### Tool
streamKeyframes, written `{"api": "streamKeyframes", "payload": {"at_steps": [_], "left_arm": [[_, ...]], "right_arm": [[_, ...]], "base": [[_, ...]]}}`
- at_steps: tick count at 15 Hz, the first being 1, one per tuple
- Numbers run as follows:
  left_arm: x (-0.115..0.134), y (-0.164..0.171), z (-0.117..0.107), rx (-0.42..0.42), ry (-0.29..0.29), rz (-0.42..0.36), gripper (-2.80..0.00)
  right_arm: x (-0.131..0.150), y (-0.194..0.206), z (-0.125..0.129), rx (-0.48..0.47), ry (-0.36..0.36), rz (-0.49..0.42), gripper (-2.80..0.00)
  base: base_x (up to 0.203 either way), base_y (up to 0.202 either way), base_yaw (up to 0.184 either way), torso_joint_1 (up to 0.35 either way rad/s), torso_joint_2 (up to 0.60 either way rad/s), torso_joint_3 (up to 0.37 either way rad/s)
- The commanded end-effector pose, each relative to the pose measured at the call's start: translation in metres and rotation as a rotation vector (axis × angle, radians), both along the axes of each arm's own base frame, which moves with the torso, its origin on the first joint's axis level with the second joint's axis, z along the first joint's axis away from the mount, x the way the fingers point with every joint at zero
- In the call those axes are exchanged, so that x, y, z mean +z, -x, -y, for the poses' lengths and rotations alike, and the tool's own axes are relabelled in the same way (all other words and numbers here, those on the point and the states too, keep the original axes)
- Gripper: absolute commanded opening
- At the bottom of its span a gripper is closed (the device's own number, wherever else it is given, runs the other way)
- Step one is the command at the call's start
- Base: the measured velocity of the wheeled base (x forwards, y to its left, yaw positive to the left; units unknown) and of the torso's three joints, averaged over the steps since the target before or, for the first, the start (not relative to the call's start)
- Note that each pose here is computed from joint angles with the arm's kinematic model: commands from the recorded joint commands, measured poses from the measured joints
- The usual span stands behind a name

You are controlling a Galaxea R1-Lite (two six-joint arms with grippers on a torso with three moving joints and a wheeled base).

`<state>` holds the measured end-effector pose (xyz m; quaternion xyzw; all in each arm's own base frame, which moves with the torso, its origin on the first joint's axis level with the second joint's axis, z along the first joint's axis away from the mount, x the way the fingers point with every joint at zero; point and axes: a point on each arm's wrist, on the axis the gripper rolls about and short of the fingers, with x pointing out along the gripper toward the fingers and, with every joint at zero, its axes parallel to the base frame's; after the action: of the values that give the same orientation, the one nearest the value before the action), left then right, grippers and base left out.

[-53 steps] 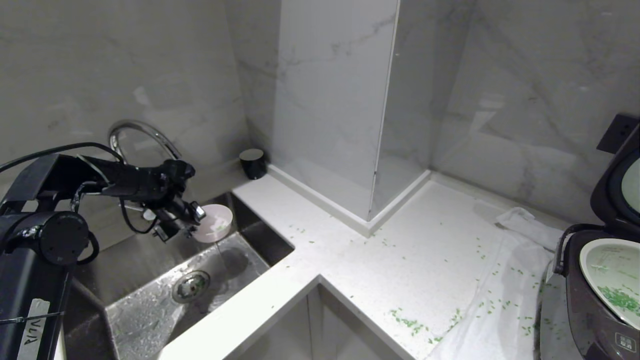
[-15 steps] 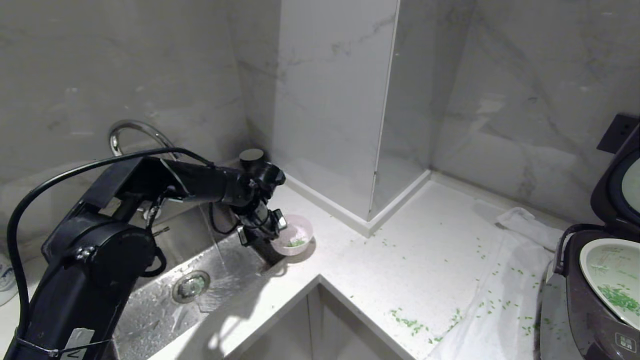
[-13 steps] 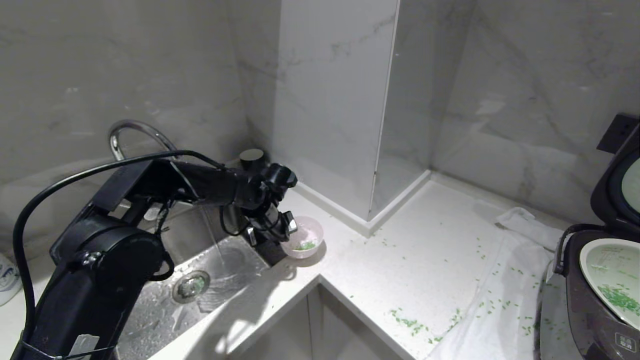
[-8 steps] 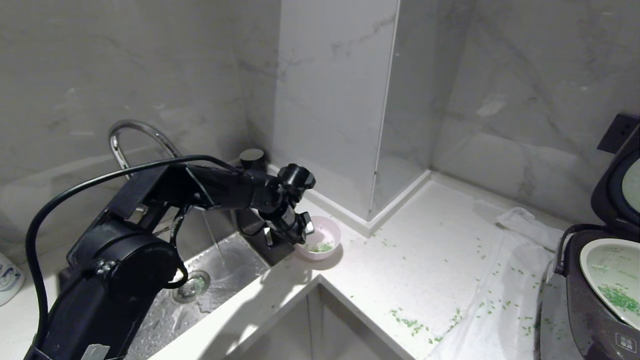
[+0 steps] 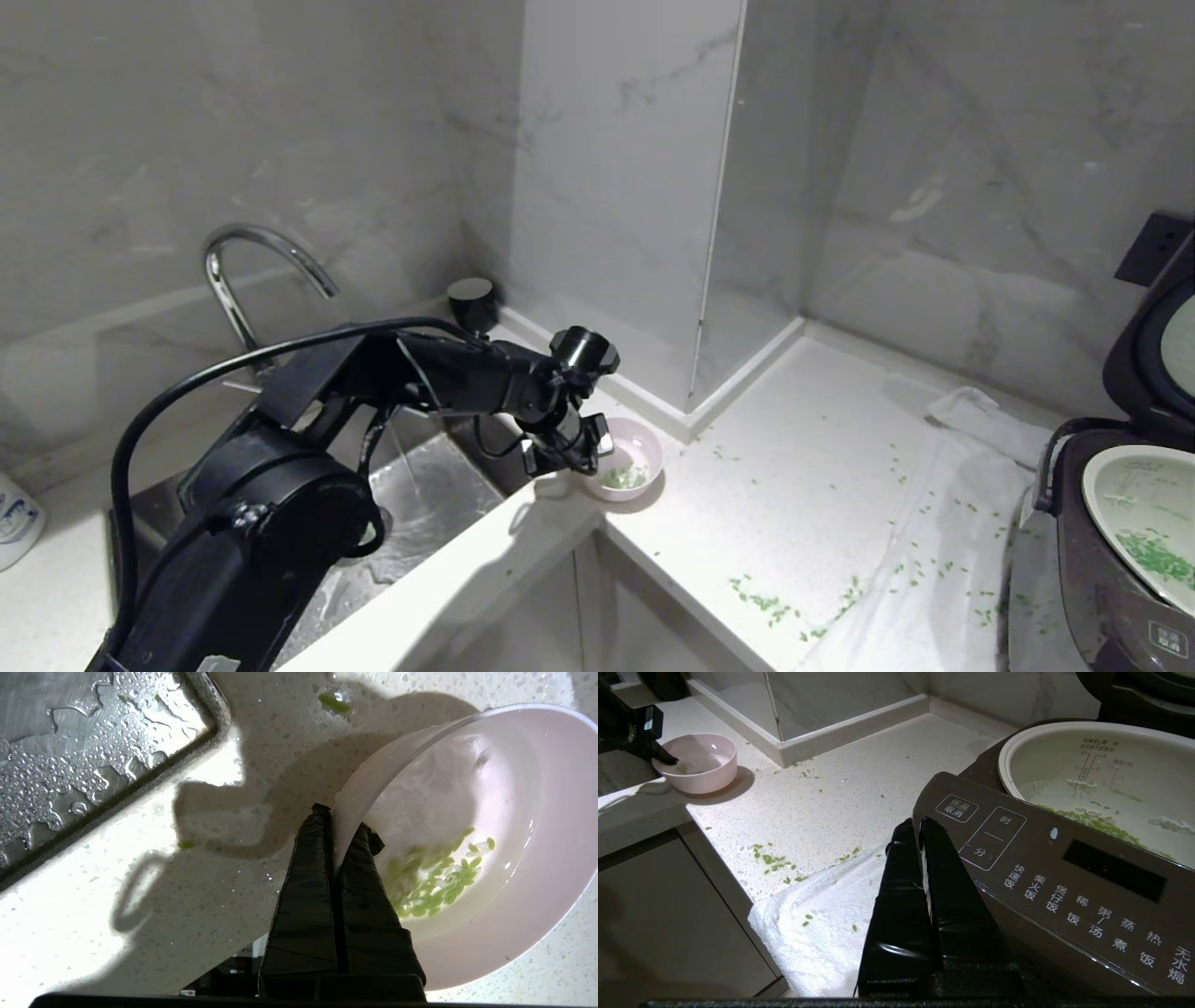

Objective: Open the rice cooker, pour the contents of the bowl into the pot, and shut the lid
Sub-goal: Place the bowl on the table

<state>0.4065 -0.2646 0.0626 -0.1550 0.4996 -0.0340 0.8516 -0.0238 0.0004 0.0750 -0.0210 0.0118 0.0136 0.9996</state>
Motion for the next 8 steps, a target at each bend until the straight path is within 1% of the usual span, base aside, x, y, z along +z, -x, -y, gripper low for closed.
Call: {"api": "streamKeyframes", "payload": {"at_steps": [1,2,5,8], "left_arm": [[-0.008,0.000,0.001,0.003,-0.009,-0.015,-2.80],[-0.009,0.000,0.001,0.003,-0.010,-0.016,0.00],[-0.007,-0.001,0.000,0.008,-0.010,-0.013,0.00],[0.007,-0.001,-0.004,0.017,0.006,0.009,0.00]], "right_arm": [[0.000,0.000,0.000,0.001,0.001,0.000,-2.80],[0.000,0.000,0.000,0.001,0.001,0.000,-2.80],[0.000,0.000,0.000,0.001,0.001,-0.002,-2.80],[0.000,0.000,0.000,0.001,0.001,0.000,-2.80]], "base": [[0.000,0.000,0.000,0.000,0.00,0.000],[0.000,0.000,0.000,0.000,0.00,0.000],[0.000,0.000,0.000,0.000,0.00,0.000],[0.000,0.000,0.000,0.000,0.00,0.000]]}}
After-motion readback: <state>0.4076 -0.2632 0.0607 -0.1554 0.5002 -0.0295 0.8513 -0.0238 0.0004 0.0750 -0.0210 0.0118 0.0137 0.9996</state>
